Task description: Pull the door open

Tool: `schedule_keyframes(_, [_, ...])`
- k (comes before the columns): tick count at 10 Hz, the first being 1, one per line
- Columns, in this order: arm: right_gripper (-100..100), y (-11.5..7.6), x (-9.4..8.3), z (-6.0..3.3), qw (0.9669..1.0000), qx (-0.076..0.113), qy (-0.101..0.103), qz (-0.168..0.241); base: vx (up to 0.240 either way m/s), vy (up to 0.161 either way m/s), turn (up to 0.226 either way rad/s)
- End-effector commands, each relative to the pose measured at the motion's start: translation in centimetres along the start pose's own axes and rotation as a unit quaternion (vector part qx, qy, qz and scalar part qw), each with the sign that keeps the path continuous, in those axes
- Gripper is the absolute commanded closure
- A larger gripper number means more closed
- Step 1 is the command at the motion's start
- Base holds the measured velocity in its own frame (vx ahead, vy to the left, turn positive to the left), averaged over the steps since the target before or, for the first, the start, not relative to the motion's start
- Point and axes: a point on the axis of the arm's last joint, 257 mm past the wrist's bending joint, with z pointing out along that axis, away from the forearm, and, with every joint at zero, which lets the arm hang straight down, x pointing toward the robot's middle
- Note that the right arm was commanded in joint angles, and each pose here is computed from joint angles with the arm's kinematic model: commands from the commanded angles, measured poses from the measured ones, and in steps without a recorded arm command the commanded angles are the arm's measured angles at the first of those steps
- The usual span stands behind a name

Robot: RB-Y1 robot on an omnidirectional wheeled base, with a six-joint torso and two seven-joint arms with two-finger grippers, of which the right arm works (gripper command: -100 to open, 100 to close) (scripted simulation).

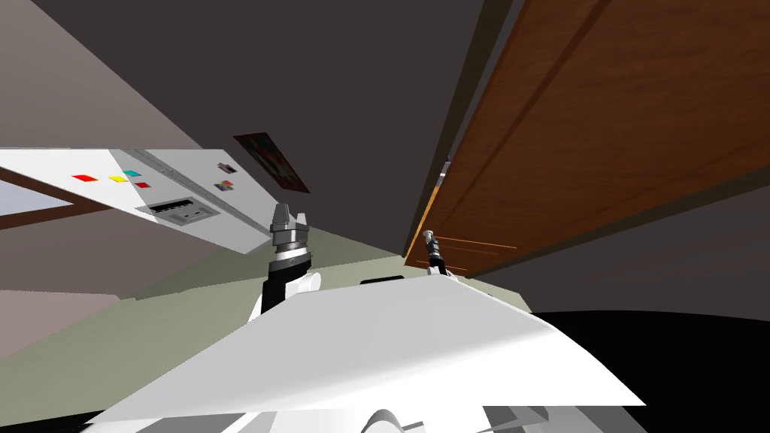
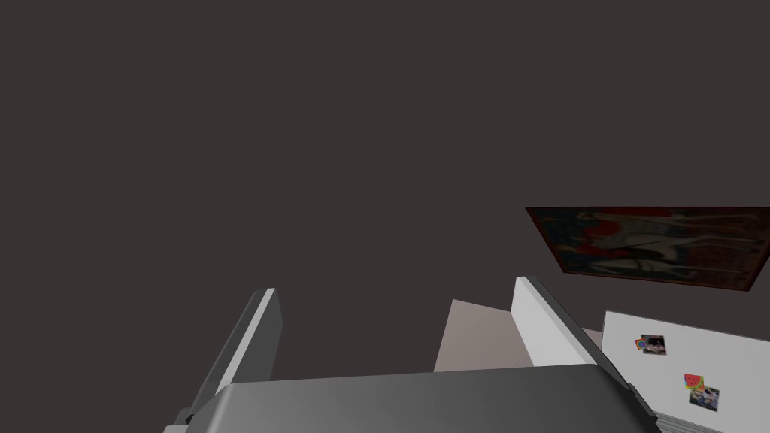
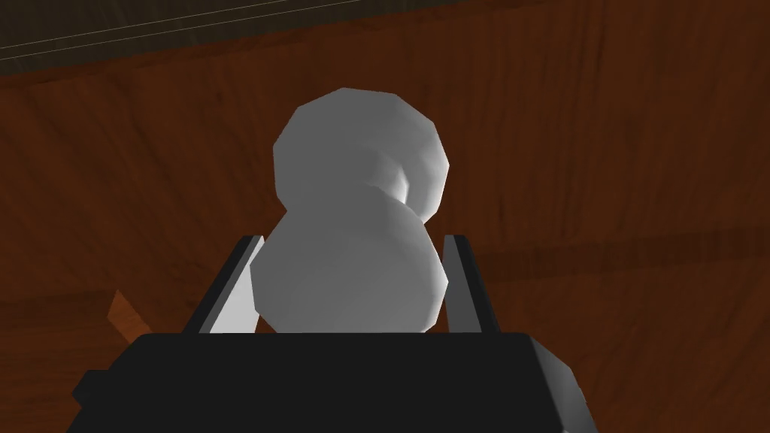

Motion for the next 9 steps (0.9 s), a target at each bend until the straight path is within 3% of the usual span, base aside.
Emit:
schedule_keyframes(1, [100,0.09,-0.04,0.03,0.9995,-0.002,-0.003,0.03,-0.042,-0.014,0.073])
schedule_keyframes(4, [100,0.12,-0.18,0.04,0.9983,-0.003,-0.005,0.059,-0.032,-0.011,0.045])
schedule_keyframes(9, [100,0.23,-0.58,0.06,0.9913,-0.006,-0.013,0.131,-0.042,-0.016,0.066])
